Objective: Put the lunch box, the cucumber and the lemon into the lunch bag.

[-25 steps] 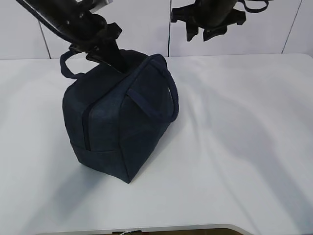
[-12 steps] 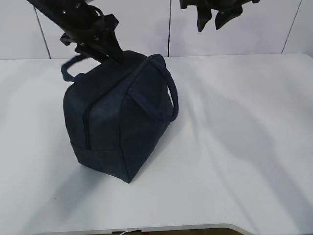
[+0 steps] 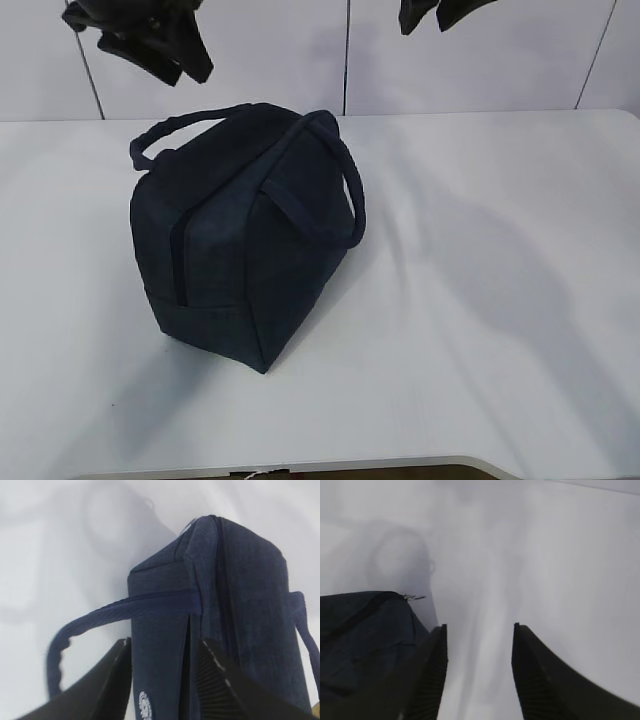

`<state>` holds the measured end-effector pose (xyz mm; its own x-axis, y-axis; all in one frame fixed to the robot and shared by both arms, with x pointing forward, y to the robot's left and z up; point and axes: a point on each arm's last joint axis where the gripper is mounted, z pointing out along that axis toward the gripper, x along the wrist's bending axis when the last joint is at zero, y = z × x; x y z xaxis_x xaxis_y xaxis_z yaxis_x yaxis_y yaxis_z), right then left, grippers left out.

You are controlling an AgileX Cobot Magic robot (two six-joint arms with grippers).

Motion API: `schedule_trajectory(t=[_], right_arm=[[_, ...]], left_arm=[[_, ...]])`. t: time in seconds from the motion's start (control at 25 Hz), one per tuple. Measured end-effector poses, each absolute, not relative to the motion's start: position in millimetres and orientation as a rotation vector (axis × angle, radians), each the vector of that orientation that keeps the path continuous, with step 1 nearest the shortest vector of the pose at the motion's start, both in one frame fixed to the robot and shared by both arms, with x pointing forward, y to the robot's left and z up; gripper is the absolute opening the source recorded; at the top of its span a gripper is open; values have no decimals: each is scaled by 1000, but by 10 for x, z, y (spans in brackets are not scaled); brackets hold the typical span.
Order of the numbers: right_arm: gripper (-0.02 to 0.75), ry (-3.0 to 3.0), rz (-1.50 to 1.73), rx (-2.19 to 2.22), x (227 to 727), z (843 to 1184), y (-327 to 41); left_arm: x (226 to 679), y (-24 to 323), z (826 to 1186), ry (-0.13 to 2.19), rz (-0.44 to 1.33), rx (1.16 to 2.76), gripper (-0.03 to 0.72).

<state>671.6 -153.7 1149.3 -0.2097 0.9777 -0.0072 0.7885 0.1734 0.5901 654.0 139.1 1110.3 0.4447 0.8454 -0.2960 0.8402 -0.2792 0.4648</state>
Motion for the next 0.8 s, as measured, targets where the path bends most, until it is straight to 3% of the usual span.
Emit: schedule_trajectory(t=[0.32, 0.8], right_arm=[[353, 2144, 640, 1639, 6225, 11698, -1686], [353, 2124, 694, 1574, 5235, 12138, -2035]], left_arm=[[6229, 1552, 11419, 1428, 112, 2137, 308], [5264, 1877, 12121, 1344, 255, 2065, 279]])
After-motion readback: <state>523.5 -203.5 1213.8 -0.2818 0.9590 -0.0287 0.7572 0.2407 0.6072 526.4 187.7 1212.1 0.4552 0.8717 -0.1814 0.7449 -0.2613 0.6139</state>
